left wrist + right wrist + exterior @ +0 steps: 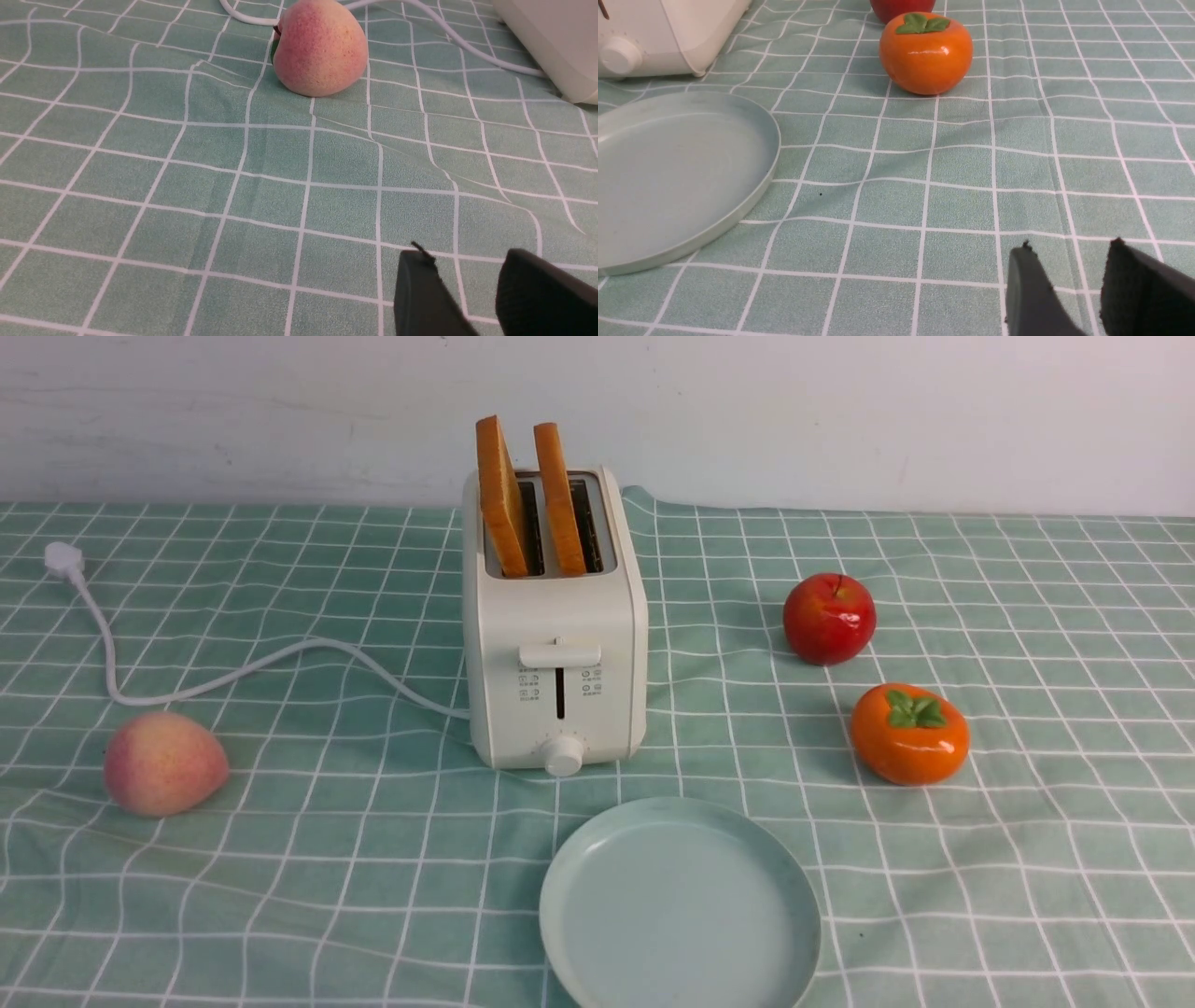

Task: Take toasted bread from bread machine on blue coffee table place on plate.
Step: 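Grasp the toast slice in the toaster and pull it up out of the slot with the right gripper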

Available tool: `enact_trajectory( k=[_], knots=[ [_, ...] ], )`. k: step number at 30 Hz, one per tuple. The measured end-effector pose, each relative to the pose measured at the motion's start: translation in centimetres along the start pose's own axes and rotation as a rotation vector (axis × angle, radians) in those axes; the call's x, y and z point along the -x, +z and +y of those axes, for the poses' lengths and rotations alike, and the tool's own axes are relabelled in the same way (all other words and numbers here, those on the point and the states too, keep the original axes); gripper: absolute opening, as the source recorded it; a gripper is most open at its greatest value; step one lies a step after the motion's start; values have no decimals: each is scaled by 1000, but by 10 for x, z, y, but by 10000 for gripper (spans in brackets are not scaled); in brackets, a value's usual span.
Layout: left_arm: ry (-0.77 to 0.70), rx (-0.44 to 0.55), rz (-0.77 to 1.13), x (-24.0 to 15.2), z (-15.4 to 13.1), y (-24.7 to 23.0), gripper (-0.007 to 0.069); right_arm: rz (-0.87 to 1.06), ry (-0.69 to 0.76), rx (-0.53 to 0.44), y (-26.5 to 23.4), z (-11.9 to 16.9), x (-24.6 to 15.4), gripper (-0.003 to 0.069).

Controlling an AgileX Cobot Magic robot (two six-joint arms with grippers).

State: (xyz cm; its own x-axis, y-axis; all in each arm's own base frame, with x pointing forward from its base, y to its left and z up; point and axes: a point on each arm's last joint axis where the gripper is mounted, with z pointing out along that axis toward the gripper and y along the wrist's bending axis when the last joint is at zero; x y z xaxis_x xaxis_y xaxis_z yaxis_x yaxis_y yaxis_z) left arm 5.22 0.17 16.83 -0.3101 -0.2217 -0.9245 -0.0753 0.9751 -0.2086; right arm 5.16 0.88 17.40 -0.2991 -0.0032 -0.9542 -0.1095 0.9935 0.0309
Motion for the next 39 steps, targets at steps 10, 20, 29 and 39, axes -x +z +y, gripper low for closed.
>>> enact_trajectory(
  k=[10,20,29,39],
  knots=[
    [0,0,0,0,0,0,238,1,-7,22,0,1,0,239],
    [0,0,0,0,0,0,238,3,-30,95,0,5,0,239],
    [0,0,0,0,0,0,238,3,-30,95,0,5,0,239],
    [0,0,0,0,0,0,238,-101,80,113,0,6,8,239]
  ],
)
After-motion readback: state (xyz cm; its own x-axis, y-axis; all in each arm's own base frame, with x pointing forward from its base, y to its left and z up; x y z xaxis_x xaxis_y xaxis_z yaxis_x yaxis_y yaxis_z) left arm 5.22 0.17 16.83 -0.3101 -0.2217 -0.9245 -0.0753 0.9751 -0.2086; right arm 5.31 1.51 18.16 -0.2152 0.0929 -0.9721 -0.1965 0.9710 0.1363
